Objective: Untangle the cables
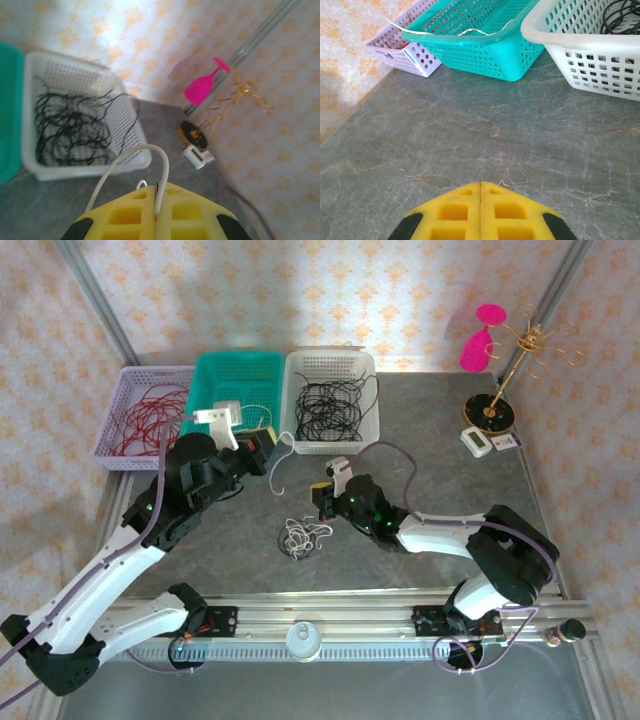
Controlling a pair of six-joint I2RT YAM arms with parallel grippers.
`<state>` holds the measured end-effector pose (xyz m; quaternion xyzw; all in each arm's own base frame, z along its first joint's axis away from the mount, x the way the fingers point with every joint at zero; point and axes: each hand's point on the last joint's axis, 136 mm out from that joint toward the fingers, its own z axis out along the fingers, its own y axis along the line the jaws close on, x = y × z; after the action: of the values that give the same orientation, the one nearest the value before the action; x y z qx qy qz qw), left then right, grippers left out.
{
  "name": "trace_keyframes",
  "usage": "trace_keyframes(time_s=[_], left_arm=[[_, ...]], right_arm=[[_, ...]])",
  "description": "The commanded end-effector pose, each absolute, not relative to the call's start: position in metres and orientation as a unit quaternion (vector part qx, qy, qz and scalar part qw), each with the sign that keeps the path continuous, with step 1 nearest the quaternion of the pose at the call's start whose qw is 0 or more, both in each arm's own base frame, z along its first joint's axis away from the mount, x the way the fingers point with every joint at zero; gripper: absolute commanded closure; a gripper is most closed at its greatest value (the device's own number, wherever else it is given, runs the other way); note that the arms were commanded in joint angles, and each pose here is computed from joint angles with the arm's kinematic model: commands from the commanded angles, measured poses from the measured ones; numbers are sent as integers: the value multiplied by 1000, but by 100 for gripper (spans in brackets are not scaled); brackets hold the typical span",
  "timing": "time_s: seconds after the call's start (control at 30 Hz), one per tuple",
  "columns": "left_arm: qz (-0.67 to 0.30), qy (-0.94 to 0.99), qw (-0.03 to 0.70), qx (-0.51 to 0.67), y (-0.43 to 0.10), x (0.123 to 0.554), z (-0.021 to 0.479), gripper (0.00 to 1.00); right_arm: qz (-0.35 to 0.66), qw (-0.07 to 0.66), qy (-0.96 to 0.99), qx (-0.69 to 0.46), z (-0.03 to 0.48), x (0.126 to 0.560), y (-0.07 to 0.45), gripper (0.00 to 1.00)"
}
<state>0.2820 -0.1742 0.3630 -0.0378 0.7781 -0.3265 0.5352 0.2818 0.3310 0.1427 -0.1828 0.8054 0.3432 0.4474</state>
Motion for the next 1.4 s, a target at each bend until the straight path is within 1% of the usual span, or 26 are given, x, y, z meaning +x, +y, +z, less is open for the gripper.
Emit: trace_keyframes(time_s=[0.0,0.03,0.1,0.13,0.17,0.2,0.23,0.27,0.37,0.5,0.63,0.7,0.77,0.87,0.97,1.1,1.2,1.27,1.37], left_arm=[[-315,790,524,-52,-166,275,339,100],[-317,788,526,-52,-165,274,337,100],[-317,783,532,-50,-163,273,338,100],[-318,782,533,-47,-165,273,339,100],[-323,781,533,-40,-167,273,341,100],[-326,782,531,-32,-170,272,342,100],[-331,782,528,-24,-174,272,342,100],[-335,783,523,-14,-178,271,342,100],[-350,780,519,20,-187,265,348,100],[-352,774,525,42,-188,259,360,100],[-352,769,531,59,-190,256,368,100],[-357,763,534,69,-192,254,373,100],[-363,754,541,85,-195,251,381,100],[-356,743,560,92,-192,251,392,100],[-329,735,588,77,-181,257,408,100],[-319,722,607,87,-180,260,428,100],[-297,728,611,89,-180,270,433,100],[-263,738,618,71,-170,282,437,100],[-241,736,631,50,-157,297,451,100]], right_arm=[[323,417,832,-173,134,272,316,100],[328,418,829,-176,138,268,315,99],[352,417,810,-213,151,255,320,93],[370,418,796,-235,160,248,325,84],[391,426,773,-260,173,241,331,72],[412,433,751,-281,186,234,337,62],[425,444,734,-289,200,232,340,56],[435,456,719,-293,215,233,344,52],[461,469,689,-304,242,234,356,47],[512,440,669,-310,256,233,378,43],[557,380,680,-288,251,239,400,44],[574,364,680,-273,244,239,405,47],[558,358,705,-251,227,250,408,56],[545,349,724,-239,207,255,409,75],[542,339,732,-234,193,253,407,86],[537,326,744,-229,177,249,404,98],[534,320,749,-226,168,246,401,100],[526,319,757,-220,160,247,398,100],[508,319,770,-217,147,247,393,100]])
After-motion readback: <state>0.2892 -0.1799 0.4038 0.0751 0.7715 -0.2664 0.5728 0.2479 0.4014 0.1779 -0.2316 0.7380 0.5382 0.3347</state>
